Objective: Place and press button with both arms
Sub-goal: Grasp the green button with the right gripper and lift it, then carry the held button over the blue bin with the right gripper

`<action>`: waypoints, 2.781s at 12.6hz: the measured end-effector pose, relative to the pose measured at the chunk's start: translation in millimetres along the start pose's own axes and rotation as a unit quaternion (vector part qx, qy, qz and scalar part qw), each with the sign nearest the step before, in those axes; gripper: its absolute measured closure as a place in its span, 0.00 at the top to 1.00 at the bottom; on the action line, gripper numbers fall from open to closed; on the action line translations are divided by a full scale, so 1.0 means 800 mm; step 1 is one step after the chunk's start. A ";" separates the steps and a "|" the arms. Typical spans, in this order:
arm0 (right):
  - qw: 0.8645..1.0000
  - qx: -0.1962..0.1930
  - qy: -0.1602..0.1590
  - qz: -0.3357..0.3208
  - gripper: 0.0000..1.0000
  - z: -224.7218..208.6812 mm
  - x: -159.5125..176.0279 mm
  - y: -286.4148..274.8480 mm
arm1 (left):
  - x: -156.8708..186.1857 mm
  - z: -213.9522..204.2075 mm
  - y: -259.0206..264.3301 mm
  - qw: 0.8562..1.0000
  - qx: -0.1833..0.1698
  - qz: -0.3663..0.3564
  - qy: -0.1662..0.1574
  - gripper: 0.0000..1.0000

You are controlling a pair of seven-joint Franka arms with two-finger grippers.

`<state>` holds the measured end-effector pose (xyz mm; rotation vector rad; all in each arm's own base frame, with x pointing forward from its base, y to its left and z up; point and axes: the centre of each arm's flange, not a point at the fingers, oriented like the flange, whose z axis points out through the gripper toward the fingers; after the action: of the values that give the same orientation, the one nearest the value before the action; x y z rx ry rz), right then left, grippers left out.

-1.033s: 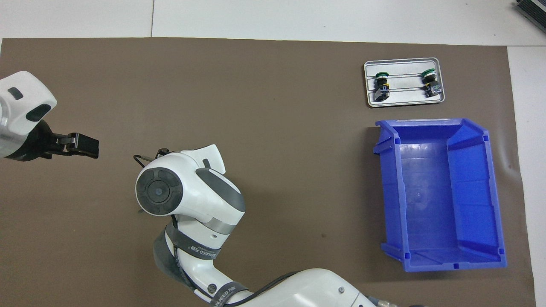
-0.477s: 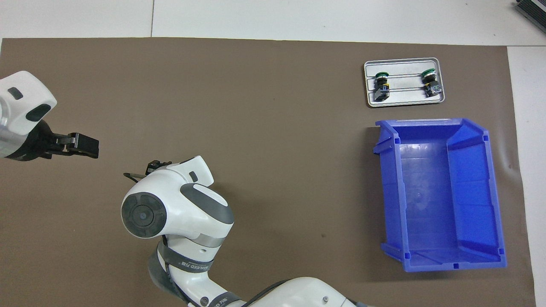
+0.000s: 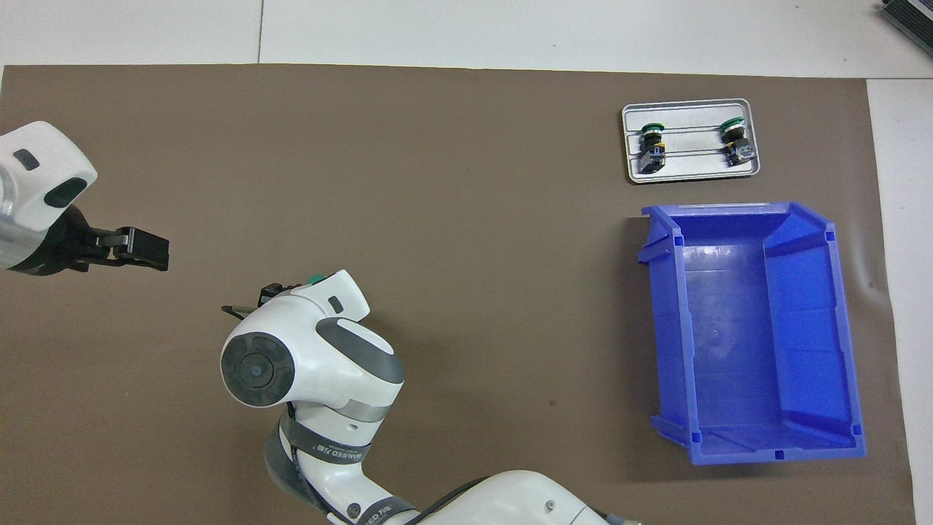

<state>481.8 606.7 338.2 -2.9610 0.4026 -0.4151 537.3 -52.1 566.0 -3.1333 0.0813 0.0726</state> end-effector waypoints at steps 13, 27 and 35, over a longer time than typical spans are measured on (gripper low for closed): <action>1.000 0.013 0.024 -0.012 0.67 -0.004 0.009 -0.002 | 0.000 0.000 0.000 1.000 0.000 0.000 0.000 1.00; 0.999 0.011 0.051 0.012 0.41 -0.069 0.087 0.025 | 0.000 0.000 0.000 1.000 0.000 0.000 0.000 1.00; 0.999 -0.030 -0.021 0.033 0.41 -0.191 0.254 0.186 | 0.000 0.000 0.000 1.000 0.000 0.000 0.000 1.00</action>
<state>590.6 394.8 511.5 -2.9990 0.5163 -0.3398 537.3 -52.1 566.0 -3.1333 0.0813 0.0726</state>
